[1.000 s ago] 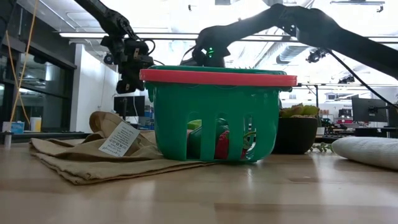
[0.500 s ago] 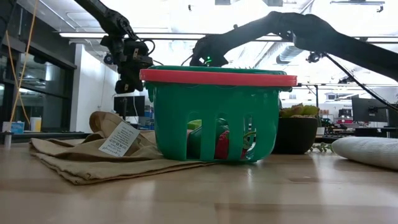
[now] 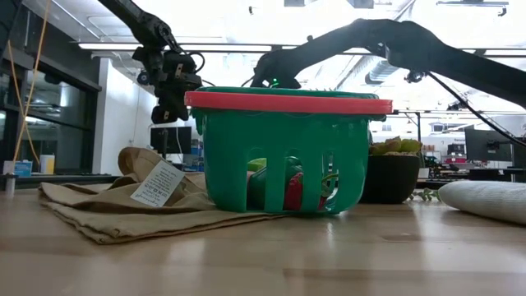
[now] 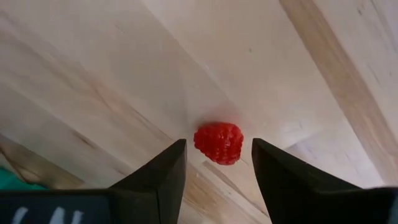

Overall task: Pick and placing Produce into tupperware
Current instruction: Put the red raspberry into the green basket

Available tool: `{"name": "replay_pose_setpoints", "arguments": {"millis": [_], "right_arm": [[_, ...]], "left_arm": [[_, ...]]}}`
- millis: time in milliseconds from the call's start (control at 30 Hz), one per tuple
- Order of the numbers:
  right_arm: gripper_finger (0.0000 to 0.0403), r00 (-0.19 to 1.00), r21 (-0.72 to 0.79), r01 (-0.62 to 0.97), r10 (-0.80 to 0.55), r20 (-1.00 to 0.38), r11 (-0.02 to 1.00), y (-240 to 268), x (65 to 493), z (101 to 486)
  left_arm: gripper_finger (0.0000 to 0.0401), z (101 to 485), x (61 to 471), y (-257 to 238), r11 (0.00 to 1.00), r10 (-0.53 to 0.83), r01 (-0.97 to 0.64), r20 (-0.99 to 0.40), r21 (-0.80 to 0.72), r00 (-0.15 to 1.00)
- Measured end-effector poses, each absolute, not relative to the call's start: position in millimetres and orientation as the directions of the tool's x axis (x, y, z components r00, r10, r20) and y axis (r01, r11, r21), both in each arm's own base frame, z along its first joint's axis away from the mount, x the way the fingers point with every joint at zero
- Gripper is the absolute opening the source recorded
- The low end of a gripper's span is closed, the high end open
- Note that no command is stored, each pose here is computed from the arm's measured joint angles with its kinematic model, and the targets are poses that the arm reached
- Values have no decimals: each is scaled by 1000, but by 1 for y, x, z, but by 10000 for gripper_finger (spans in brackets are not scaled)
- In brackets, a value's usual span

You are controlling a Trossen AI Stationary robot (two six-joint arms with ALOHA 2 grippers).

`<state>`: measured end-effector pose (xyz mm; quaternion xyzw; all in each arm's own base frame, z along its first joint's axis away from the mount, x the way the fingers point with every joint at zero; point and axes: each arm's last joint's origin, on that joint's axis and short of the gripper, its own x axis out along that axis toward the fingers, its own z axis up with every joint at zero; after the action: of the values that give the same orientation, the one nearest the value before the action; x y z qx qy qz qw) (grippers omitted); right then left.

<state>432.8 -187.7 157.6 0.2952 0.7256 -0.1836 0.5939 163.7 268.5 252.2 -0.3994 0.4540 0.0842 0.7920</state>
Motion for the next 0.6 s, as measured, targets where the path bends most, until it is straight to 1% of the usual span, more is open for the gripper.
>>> {"name": "replay_pose_setpoints", "arguments": {"millis": [600], "right_arm": [[174, -132, 76, 659, 214, -968, 748, -188, 434, 151]], "left_arm": [[7, 252, 164, 268, 666, -230, -496, -786, -556, 573]]}}
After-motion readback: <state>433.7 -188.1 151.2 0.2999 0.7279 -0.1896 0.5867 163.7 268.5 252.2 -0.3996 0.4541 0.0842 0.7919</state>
